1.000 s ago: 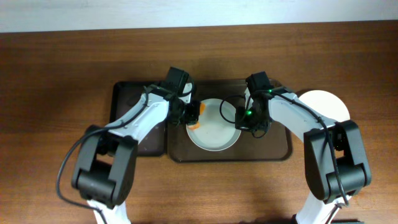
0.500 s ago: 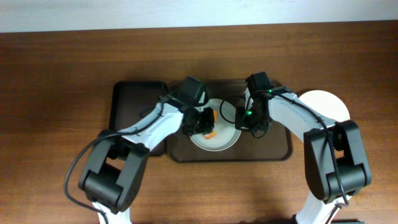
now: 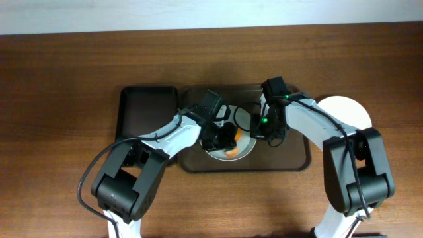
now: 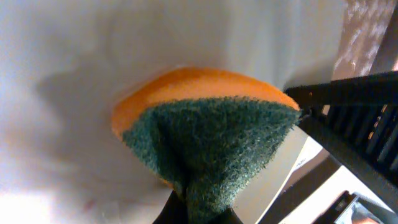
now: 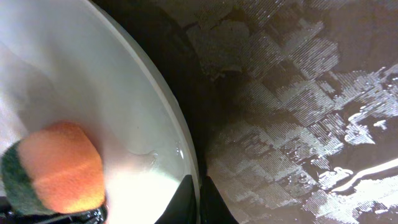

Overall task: Clean dirty plates on tray and stack at the side
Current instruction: 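Scrub the held plate's red stain with the sponge in the left gripper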

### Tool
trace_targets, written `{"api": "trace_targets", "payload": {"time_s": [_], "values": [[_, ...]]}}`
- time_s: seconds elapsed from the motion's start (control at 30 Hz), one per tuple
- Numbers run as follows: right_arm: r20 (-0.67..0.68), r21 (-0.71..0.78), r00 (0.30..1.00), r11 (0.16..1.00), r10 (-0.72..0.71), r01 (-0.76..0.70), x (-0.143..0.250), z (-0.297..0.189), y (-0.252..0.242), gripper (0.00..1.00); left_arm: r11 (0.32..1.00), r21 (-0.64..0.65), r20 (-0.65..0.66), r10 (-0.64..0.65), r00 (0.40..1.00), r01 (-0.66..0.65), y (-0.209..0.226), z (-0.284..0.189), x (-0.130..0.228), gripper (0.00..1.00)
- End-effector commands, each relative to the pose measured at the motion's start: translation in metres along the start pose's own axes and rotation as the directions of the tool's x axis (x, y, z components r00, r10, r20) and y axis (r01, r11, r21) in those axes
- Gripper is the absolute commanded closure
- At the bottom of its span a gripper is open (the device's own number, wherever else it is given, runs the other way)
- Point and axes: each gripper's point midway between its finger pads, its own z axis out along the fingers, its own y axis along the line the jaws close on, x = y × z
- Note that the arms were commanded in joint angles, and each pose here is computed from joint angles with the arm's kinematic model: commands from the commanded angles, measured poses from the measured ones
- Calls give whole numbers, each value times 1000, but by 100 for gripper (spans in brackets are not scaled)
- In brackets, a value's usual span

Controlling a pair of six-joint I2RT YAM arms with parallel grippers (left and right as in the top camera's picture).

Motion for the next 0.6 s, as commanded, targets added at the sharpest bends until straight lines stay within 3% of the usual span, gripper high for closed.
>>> {"api": "trace_targets", "payload": {"time_s": [0.0, 0.2, 0.43, 0.57], "values": [[-16, 6, 1000, 1000, -14, 15, 4, 4, 1, 96, 998, -58, -52, -33, 998, 30, 24, 18, 23, 100], [-24, 10, 1000, 1000, -12, 12, 6, 4, 0, 96, 949, -304, 99, -53, 994, 81, 79, 3, -3, 100], [-24, 10, 1000, 1000, -12, 12, 6, 4, 0, 96, 945, -322, 169, -1, 986, 56, 99, -32, -32, 100], [-25, 11, 1000, 1000, -12, 12, 6, 4, 0, 96, 948, -311, 182, 130, 975, -68, 76, -61, -40, 100]]}}
